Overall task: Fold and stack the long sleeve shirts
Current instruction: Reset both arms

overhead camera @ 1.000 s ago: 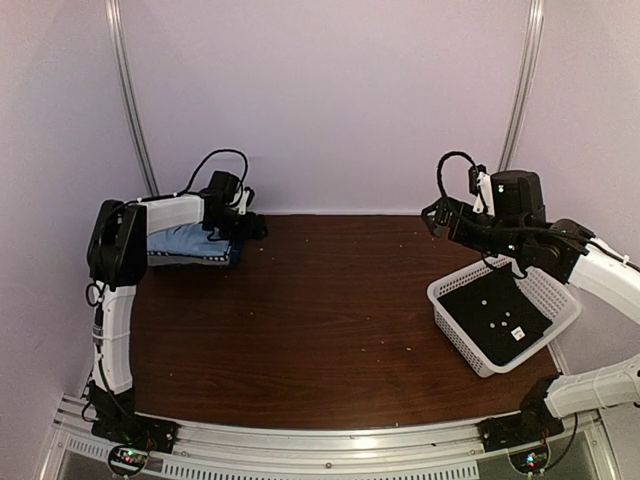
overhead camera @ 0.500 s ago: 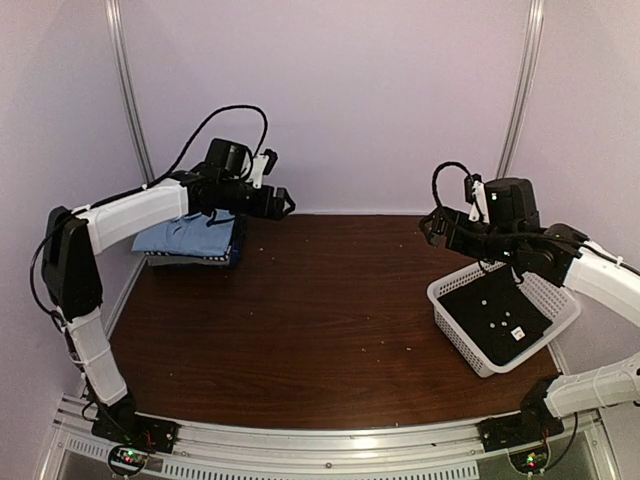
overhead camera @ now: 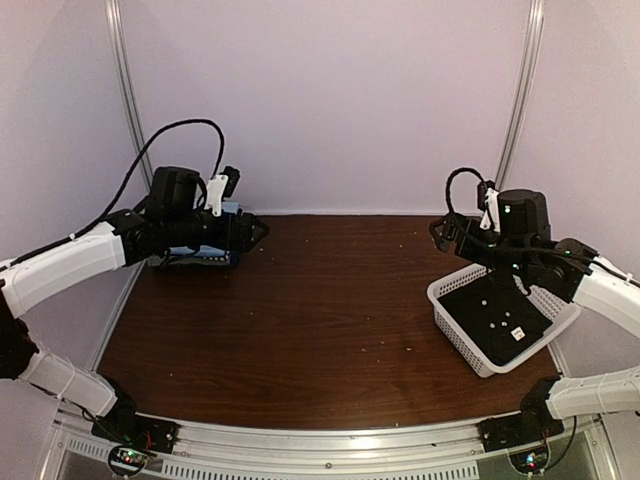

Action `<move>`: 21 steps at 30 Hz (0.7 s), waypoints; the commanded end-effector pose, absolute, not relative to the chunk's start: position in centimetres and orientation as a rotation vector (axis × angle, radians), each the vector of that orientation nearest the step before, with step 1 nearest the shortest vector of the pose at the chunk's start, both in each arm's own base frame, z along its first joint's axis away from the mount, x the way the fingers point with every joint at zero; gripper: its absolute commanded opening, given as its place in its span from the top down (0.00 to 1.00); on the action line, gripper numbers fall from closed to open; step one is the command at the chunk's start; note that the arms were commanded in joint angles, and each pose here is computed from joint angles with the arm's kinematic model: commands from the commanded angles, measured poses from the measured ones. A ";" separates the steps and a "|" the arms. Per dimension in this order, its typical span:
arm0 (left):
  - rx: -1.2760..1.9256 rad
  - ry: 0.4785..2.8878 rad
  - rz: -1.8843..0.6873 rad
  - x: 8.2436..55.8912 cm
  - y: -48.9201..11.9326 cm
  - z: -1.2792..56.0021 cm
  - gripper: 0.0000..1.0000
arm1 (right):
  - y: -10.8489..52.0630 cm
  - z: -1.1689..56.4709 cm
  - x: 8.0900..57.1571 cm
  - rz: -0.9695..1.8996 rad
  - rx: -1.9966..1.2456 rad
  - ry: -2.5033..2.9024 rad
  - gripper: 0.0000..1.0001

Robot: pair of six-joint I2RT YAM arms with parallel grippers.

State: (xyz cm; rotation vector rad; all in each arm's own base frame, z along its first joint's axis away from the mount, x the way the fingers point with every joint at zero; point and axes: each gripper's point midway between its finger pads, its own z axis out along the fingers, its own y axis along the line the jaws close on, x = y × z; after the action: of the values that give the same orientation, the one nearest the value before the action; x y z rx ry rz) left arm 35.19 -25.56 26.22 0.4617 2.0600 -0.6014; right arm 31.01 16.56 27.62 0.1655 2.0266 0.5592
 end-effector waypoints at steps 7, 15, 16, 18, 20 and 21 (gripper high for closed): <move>0.365 1.966 -0.656 33.8 -24.1 28.2 0.02 | 14.1 28.5 30.2 0.517 0.250 1.947 0.00; 0.332 1.955 -0.674 33.2 -23.6 28.2 0.02 | 13.5 28.5 29.9 0.500 0.265 1.945 0.00; 0.329 1.952 -0.674 33.2 -23.6 28.3 0.02 | 13.4 28.5 29.8 0.498 0.265 1.944 0.00; 0.324 1.951 -0.675 33.2 -23.5 28.3 0.02 | 13.4 28.5 29.8 0.494 0.266 1.943 0.00; 0.323 1.953 -0.674 33.3 -23.5 28.3 0.02 | 13.3 28.3 29.8 0.487 0.267 1.946 0.00; 0.322 1.952 -0.671 33.3 -23.5 28.3 0.02 | 13.3 28.3 29.8 0.487 0.267 1.948 0.00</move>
State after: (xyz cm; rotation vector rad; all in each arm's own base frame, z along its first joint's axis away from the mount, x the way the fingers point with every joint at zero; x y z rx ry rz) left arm 32.82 -23.78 26.63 0.3591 2.0185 -0.6632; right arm 29.97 14.12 28.57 0.2422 1.9528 0.5188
